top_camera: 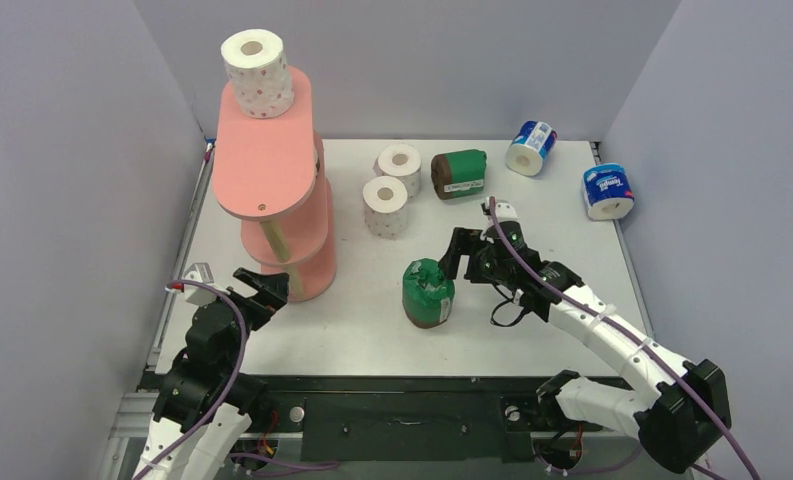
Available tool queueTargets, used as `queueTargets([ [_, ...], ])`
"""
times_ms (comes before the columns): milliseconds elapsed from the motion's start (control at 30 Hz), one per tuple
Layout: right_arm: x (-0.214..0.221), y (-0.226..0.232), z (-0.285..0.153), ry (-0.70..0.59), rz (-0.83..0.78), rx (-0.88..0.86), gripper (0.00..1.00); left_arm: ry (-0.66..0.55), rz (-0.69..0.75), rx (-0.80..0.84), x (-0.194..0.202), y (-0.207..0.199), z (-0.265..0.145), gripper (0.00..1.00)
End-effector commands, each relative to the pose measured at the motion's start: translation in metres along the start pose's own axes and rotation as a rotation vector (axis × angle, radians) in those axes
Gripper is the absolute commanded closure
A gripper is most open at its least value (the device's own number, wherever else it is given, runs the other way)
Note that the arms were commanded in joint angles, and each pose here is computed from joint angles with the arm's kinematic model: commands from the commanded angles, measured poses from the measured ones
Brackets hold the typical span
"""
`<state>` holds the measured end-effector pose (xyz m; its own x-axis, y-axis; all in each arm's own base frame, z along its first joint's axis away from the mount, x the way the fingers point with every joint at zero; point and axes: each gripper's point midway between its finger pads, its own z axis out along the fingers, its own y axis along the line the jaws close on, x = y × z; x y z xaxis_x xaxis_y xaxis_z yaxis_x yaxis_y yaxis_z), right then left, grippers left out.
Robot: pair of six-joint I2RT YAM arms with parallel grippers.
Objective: Place and organize the paper towels onto the shelf
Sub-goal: Pick up the paper towel from the center of the board.
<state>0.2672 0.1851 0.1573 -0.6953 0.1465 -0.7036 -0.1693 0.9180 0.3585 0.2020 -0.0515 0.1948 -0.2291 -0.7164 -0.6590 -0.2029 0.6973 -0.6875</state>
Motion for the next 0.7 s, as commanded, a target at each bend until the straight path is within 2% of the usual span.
queueTargets([
  [0,-0.015,0.03,0.002,-0.042,0.049,-0.149,0.18,-0.003,-0.019,0.034,-0.002,-0.01,0.001,0.04],
  [233,0.001,0.02,0.017,-0.004,0.053,-0.131,0.26,-0.001,-0.013,0.029,-0.003,-0.011,0.001,0.04],
  [400,0.011,0.018,0.026,0.04,0.044,-0.128,0.36,-0.008,-0.011,0.027,-0.005,-0.01,0.0,0.04],
  [667,0.023,0.015,0.033,0.088,0.007,-0.103,0.43,-0.014,-0.009,0.013,-0.004,-0.004,-0.002,0.04],
])
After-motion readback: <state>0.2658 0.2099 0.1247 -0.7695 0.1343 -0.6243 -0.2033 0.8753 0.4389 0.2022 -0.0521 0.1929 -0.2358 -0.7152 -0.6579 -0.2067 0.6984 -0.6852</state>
